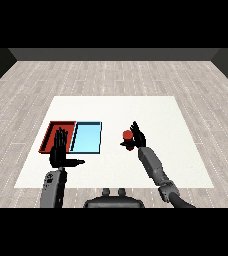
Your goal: Pick the red can and put it in the red box
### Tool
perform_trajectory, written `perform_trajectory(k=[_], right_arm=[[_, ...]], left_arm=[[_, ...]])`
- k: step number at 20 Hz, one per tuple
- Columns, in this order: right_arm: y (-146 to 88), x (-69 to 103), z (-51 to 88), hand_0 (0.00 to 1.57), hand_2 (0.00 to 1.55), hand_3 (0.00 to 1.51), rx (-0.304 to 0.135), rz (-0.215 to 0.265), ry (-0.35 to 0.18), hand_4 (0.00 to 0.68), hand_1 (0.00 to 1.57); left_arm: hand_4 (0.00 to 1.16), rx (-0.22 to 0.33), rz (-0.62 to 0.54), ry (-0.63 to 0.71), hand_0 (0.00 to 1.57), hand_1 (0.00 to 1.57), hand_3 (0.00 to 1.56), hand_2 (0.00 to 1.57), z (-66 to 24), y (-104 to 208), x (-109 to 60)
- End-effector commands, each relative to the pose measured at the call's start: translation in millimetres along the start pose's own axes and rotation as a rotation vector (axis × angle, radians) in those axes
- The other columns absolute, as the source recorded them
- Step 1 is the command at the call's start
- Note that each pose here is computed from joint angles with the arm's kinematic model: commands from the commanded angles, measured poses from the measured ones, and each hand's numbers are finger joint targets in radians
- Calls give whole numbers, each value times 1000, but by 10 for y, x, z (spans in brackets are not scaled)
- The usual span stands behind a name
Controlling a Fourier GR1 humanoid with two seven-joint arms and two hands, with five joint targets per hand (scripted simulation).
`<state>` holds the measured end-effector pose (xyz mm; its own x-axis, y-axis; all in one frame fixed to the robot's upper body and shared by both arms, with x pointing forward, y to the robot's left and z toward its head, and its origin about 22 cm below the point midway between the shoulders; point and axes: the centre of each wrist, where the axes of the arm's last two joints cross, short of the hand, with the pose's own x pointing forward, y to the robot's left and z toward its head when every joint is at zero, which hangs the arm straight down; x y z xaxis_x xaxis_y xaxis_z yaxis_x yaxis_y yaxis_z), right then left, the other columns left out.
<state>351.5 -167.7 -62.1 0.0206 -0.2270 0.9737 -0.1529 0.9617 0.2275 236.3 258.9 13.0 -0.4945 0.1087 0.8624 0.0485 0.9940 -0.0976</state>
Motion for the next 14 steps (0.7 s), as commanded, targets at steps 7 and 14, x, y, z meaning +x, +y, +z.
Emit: perform_trajectory(k=[7,14], right_arm=[[175,16,-101,1525,1476,1430,-83,174,37,573,1525],[183,77,-140,1528,1472,1420,-96,234,48,551,1528]], left_arm=[[0,-4,-22,-11,0,0,0,0,11,25,8],[0,-1,5,-5,0,0,0,0,8,-70,-33]])
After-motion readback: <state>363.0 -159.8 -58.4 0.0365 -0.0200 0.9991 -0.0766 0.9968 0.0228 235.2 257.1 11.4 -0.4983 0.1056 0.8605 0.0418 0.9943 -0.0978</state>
